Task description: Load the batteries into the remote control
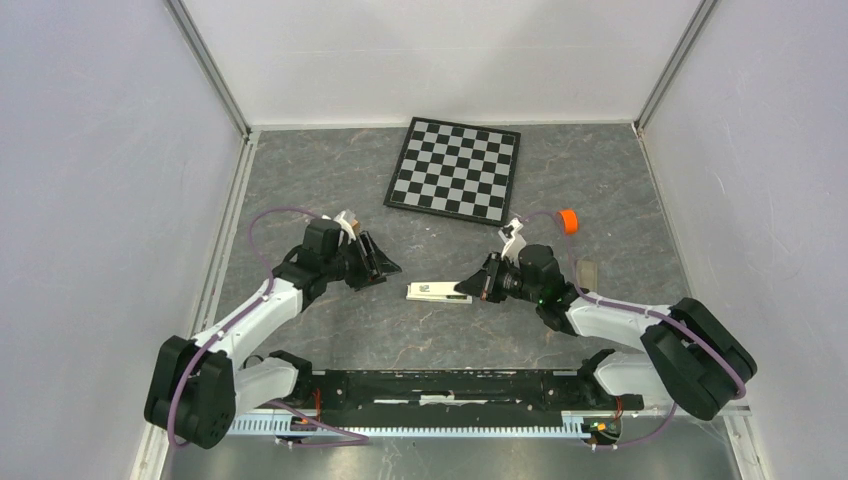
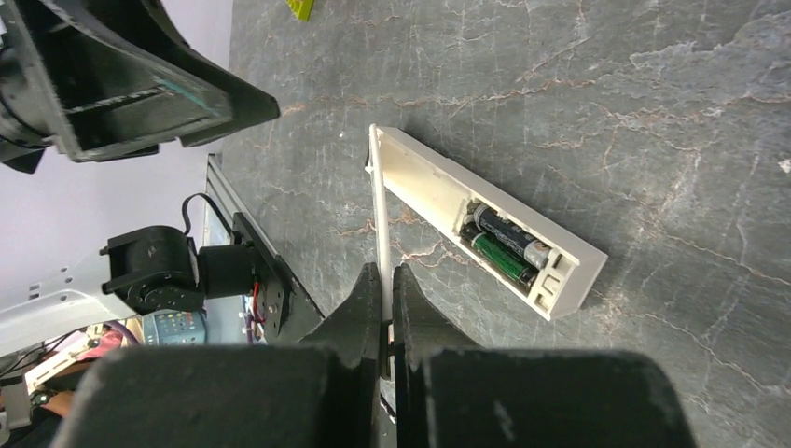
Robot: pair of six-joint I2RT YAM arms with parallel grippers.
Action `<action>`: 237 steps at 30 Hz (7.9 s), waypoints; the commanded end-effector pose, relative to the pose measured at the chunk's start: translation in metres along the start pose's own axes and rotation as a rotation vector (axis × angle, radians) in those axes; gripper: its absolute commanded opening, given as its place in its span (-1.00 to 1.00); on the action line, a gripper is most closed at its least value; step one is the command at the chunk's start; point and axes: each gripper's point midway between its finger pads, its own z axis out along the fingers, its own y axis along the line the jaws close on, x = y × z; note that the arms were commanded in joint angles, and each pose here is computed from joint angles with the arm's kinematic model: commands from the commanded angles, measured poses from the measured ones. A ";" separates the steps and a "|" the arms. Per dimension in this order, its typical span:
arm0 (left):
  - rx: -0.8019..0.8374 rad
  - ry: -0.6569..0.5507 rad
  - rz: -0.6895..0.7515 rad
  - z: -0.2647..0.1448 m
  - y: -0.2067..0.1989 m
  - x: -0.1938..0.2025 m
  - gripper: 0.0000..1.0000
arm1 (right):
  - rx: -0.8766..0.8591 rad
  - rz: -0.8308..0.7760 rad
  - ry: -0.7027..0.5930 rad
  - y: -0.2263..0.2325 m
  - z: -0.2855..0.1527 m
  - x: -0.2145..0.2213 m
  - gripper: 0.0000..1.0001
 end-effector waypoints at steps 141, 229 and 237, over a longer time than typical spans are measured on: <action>-0.332 0.338 0.101 0.072 0.090 0.090 -0.66 | 0.401 -0.204 0.161 -0.103 -0.021 0.000 -0.70; -0.213 -0.304 0.344 -0.113 -0.050 -0.053 0.99 | 0.508 -1.076 0.301 -0.051 0.051 -0.050 -0.38; -0.242 -0.300 0.339 -0.120 -0.047 -0.052 0.99 | 0.859 -0.622 0.041 -0.118 -0.050 -0.091 -0.39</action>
